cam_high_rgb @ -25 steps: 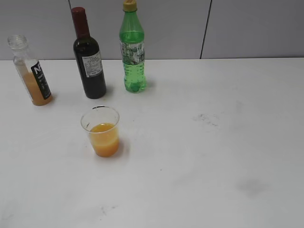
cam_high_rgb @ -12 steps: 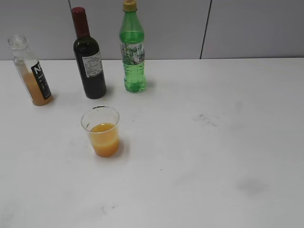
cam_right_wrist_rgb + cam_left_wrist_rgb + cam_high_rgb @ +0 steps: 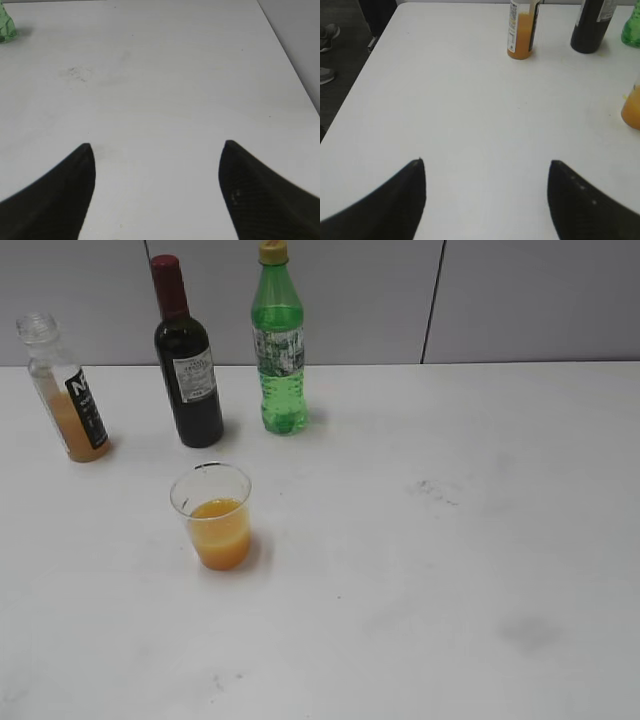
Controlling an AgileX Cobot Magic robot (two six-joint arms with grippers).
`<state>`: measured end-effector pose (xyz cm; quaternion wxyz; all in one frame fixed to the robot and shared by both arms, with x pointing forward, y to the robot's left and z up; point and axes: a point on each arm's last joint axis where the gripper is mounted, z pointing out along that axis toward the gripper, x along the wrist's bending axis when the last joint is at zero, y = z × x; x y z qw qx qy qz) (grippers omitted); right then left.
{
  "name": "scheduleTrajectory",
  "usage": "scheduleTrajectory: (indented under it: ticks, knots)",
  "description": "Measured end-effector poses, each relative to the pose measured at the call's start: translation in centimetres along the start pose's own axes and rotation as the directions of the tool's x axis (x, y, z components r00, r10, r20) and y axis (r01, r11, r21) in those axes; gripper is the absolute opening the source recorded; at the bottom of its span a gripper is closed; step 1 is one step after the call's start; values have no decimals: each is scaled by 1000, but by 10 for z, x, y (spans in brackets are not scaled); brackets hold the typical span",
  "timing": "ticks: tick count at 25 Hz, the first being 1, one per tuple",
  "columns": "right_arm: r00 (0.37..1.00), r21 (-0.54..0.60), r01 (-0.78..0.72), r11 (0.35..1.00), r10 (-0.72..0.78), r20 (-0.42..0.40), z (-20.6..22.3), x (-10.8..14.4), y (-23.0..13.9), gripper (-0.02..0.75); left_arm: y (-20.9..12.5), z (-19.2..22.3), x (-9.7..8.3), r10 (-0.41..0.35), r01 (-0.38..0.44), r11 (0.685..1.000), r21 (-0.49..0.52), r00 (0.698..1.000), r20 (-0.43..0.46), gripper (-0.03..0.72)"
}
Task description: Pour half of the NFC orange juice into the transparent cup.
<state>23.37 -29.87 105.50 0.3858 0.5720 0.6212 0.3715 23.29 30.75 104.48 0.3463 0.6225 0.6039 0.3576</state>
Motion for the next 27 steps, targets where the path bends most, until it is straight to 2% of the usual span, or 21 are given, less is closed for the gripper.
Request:
scheduleTrajectory:
  ticks: [27]
  knots:
    - [1000,0,0,1000,0,0,0,0,0,589,0,0,1,0,0,1000,-2,1000,-6,584]
